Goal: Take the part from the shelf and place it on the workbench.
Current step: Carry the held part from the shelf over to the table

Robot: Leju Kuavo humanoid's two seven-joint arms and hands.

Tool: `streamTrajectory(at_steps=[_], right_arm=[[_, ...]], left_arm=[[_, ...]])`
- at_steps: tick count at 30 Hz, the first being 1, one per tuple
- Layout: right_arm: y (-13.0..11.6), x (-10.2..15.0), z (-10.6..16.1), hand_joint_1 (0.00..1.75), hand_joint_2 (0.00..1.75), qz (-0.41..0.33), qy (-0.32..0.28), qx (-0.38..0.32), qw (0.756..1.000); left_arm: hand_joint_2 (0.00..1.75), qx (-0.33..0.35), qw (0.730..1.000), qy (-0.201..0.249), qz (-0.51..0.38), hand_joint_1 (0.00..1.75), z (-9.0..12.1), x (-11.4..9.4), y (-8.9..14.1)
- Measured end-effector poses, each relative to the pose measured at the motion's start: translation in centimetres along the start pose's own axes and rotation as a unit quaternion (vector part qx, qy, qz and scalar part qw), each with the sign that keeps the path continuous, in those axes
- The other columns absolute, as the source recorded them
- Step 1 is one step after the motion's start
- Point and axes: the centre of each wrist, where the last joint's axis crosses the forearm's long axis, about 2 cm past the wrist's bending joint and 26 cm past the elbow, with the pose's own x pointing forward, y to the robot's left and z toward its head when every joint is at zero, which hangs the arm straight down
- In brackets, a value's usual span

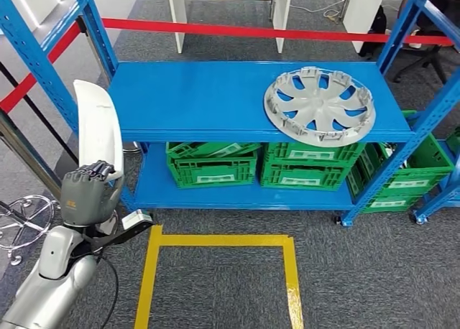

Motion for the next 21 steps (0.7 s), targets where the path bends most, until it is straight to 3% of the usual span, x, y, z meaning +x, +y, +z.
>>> streamTrajectory(at_steps=[6,16,21], right_arm=[[0.6,0.4,0.2,0.00,0.00,0.004,0.000,0.002,1.000],[0.6,0.6,0.2,0.00,0.00,0.003,-0.002,0.000,1.000],[0.9,0.8,0.3,0.00,0.00,0.007,0.001,-0.003,1.000]], left_arm=[[1.75,-0.018,1.000,0.003,-0.002,1.75,1.6,-1.0,0.1],[1.75,-0.019,1.000,0.002,-0.005,1.75,1.7,-1.3,0.2],[1.75,-0.026,1.000,0.010,-0.008,1.75,3.0,-2.2,0.6]])
